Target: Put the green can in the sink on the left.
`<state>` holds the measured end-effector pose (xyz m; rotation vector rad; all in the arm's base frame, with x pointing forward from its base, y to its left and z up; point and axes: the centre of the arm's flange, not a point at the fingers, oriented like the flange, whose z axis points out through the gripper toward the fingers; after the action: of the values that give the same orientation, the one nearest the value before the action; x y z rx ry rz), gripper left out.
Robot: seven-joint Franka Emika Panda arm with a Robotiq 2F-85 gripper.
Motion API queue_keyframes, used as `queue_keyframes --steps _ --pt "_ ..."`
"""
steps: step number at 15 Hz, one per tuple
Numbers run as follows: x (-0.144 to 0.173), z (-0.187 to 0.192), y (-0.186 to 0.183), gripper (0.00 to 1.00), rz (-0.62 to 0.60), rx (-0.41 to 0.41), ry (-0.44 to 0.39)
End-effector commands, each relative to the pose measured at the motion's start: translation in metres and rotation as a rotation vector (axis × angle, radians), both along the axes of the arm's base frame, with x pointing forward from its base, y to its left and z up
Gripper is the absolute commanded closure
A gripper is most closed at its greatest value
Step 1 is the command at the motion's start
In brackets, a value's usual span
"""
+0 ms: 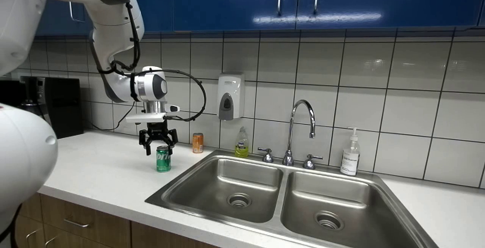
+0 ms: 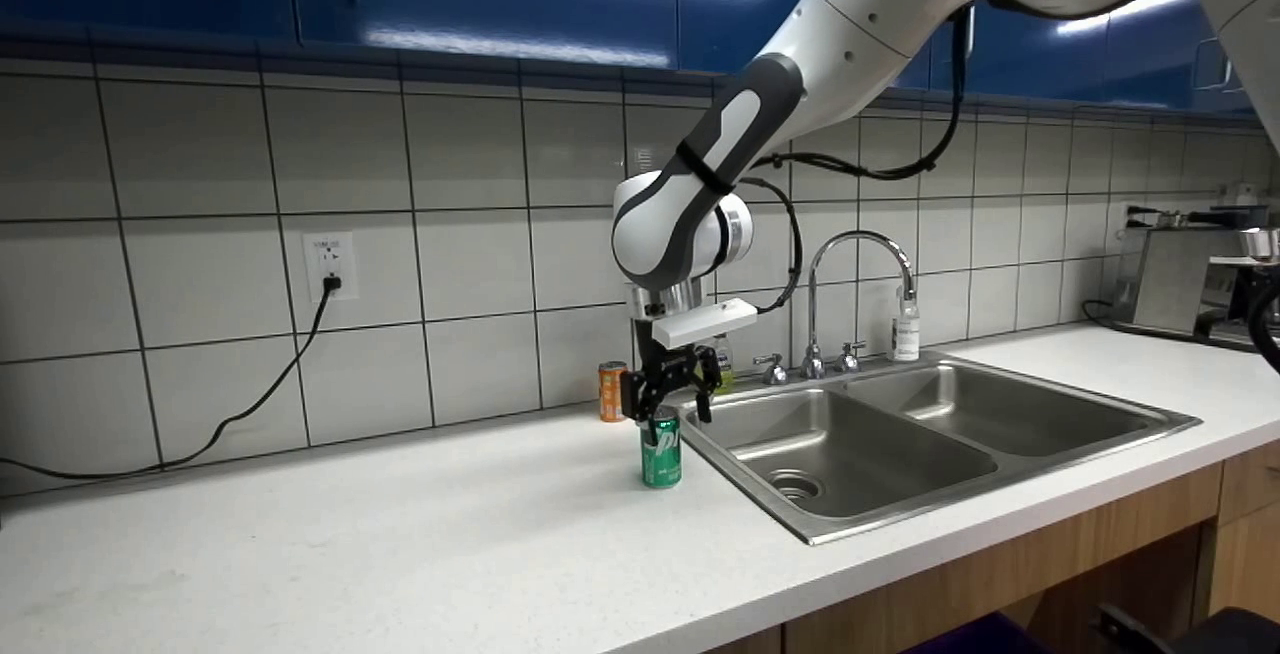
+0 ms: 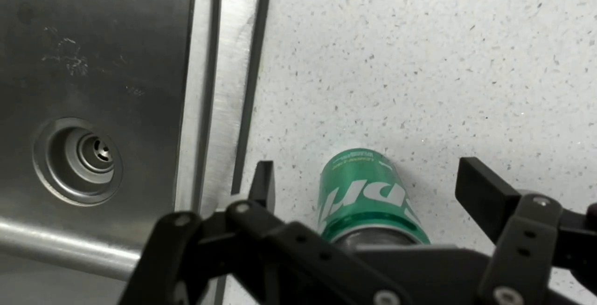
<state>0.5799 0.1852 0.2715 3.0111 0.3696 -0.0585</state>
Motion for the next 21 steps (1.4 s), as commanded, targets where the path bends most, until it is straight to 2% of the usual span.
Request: queue_keyframes --steps 1,21 --pt "0.016 0.000 0.006 0.00 -0.002 0.003 -0.014" --pt "0.044 -0.007 0.004 0.00 -0.016 0.011 -0.028"
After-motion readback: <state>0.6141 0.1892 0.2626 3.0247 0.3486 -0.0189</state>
